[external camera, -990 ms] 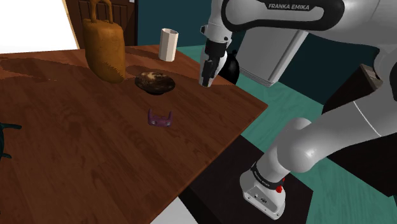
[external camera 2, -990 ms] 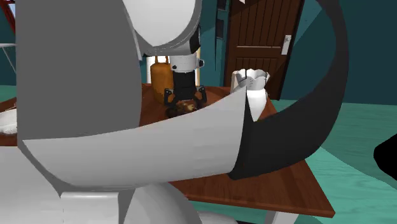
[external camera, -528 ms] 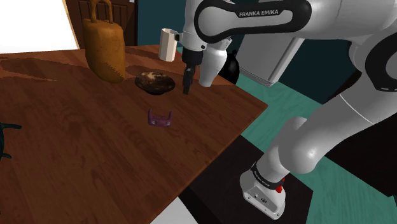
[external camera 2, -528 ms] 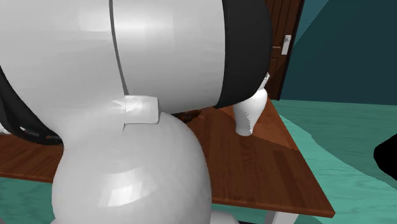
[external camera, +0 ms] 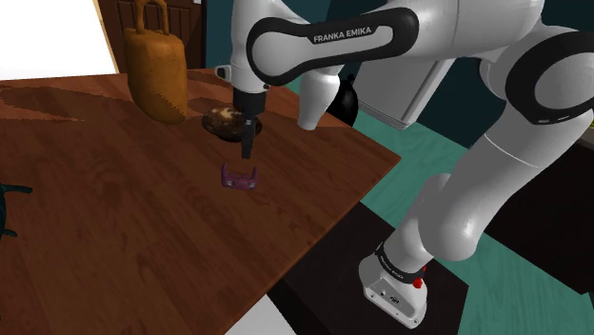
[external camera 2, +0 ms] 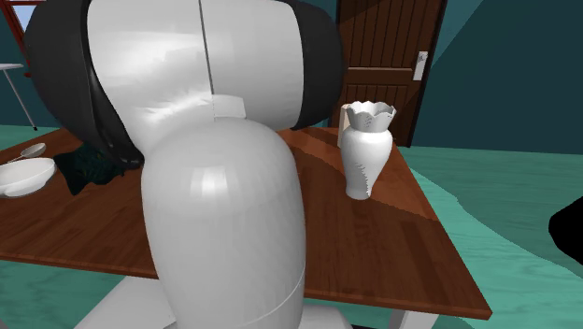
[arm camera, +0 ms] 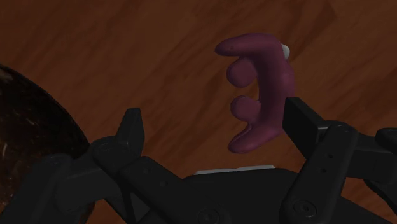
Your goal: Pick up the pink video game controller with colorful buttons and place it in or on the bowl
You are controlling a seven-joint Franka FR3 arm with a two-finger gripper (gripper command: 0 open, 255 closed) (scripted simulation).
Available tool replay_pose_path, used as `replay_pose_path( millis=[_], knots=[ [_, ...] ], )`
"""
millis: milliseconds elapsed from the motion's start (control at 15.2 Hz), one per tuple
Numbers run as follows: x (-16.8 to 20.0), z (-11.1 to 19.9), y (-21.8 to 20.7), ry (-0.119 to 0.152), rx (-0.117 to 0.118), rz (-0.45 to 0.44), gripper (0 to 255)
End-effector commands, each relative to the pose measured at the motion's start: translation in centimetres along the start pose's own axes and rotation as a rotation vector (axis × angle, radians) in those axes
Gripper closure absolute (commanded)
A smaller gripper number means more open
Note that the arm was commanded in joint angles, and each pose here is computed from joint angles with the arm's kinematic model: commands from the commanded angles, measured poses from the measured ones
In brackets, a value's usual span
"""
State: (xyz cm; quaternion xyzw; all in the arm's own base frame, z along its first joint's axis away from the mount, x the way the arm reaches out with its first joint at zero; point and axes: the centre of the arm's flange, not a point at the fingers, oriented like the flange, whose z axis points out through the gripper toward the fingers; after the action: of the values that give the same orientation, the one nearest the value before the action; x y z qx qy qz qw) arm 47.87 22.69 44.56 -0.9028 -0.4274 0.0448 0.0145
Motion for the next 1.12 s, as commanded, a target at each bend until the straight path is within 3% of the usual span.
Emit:
replay_pose_path(
  millis=[0,462,924,990,1056],
  knots=[
    [0.9,0.8,-0.5,0.001,0.001,-0.027,0],
    [0.9,4.2,-0.5,0.001,0.001,-0.027,0],
    [0.9,4.2,-0.5,0.001,0.001,-0.027,0],
    [0.9,4.2,-0.5,0.001,0.001,-0.027,255],
    [0.9,4.2,-0.5,0.001,0.001,-0.027,255]
  ],
)
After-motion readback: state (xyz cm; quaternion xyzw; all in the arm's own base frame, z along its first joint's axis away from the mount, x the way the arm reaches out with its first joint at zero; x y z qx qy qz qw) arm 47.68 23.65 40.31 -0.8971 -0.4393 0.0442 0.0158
